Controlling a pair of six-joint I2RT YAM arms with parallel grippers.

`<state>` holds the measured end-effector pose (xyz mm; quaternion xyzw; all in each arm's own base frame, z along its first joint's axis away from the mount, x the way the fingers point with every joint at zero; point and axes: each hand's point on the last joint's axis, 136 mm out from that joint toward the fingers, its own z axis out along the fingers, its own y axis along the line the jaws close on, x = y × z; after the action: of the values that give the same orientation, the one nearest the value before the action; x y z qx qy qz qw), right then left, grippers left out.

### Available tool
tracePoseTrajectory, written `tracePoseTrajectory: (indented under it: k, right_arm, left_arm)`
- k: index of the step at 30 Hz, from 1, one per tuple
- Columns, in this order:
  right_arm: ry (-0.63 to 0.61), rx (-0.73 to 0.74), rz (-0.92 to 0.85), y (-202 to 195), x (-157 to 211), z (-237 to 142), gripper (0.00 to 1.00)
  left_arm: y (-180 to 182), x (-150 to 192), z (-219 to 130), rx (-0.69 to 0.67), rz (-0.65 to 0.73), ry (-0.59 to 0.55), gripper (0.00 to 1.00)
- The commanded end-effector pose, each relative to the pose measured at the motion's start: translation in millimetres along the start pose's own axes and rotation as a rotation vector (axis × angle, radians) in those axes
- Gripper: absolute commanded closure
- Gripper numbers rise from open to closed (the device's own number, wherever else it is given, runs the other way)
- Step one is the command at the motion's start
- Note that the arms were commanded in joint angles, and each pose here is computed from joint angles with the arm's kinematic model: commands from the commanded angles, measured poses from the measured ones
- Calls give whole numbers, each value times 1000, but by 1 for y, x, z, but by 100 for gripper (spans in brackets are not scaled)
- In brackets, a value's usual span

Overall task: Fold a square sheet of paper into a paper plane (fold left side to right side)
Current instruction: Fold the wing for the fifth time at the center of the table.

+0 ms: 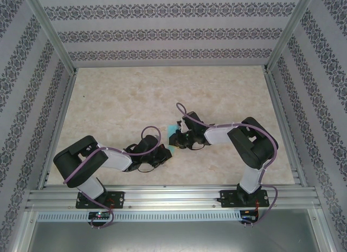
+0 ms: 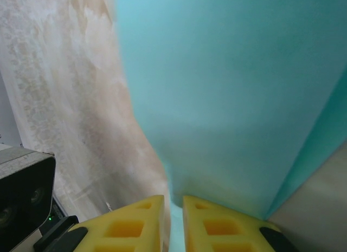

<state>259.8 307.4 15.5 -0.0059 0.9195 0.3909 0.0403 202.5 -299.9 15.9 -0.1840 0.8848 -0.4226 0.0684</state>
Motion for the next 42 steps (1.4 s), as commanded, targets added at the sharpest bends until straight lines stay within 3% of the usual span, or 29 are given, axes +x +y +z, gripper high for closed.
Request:
tracePoseTrajectory:
  k: [1, 42]
  right_arm:
    - [-89, 180, 12, -47, -26, -5, 82]
    - [-215, 271, -1, -75, -149, -44, 81]
  left_arm:
    - [74, 20, -5, -257, -75, 47, 97]
    - [81, 21, -3, -252, -94, 48, 99]
